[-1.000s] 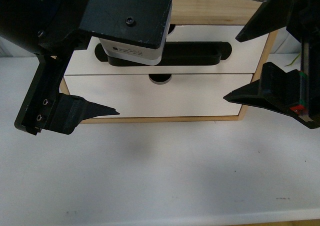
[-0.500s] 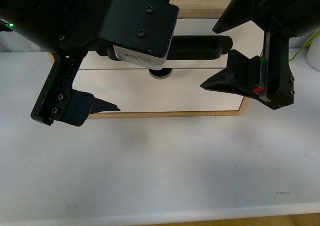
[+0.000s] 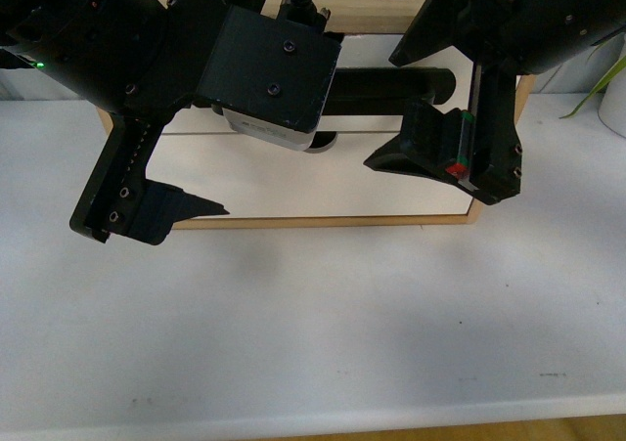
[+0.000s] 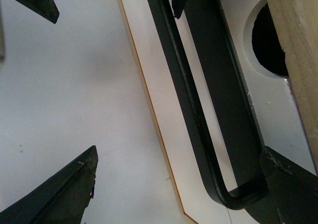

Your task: Pull drawer

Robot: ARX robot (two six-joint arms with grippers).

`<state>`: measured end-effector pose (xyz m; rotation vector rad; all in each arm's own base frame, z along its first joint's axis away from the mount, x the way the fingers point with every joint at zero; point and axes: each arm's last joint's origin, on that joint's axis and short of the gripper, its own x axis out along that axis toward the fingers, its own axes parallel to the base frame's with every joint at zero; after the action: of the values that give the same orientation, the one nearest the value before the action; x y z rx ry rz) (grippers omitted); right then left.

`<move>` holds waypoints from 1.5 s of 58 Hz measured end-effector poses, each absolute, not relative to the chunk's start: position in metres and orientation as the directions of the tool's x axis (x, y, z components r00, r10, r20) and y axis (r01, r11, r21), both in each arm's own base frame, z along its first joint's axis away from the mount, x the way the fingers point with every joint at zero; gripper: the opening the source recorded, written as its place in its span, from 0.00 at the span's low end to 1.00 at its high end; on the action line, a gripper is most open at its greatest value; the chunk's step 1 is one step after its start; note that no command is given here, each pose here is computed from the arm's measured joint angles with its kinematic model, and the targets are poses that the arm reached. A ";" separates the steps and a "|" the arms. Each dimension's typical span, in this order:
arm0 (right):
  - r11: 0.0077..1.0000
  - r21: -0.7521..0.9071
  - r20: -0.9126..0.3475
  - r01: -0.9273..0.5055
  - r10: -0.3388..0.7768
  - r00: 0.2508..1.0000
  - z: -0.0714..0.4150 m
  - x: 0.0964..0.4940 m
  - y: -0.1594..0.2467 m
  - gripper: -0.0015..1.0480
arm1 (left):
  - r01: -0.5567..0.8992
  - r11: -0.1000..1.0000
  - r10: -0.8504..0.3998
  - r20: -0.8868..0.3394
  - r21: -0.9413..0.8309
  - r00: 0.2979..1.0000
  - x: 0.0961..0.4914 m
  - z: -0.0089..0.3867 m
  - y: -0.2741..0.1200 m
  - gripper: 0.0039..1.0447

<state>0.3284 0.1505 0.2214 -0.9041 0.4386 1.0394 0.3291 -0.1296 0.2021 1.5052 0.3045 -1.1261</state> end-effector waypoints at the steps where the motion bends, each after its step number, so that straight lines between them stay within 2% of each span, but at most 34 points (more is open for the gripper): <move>1: 0.205 -0.429 -0.695 -0.880 0.548 0.466 0.221 0.329 0.151 0.91 | 0.726 -0.296 -0.387 -0.773 0.621 0.503 0.330 0.202 -0.129 0.94; 49: 0.201 -0.327 -0.744 -0.923 0.548 0.383 0.200 0.337 0.155 0.91 | 0.752 -0.291 -0.368 -0.795 0.591 0.482 0.331 0.196 -0.126 0.94; 65: 0.219 -0.311 -0.749 -0.925 0.543 0.381 0.199 0.339 0.149 0.91 | 0.760 -0.282 -0.369 -0.798 0.585 0.477 0.331 0.195 -0.126 0.94; 87: 0.190 -0.256 -0.770 -0.948 0.552 0.319 0.200 0.332 0.145 0.91 | 0.797 -0.299 -0.344 -0.838 0.525 0.423 0.320 0.196 -0.124 0.94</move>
<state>0.3320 0.1453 0.2001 -0.8144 0.5919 1.1442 0.3198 -0.1242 0.1958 1.4760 0.4243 -1.1904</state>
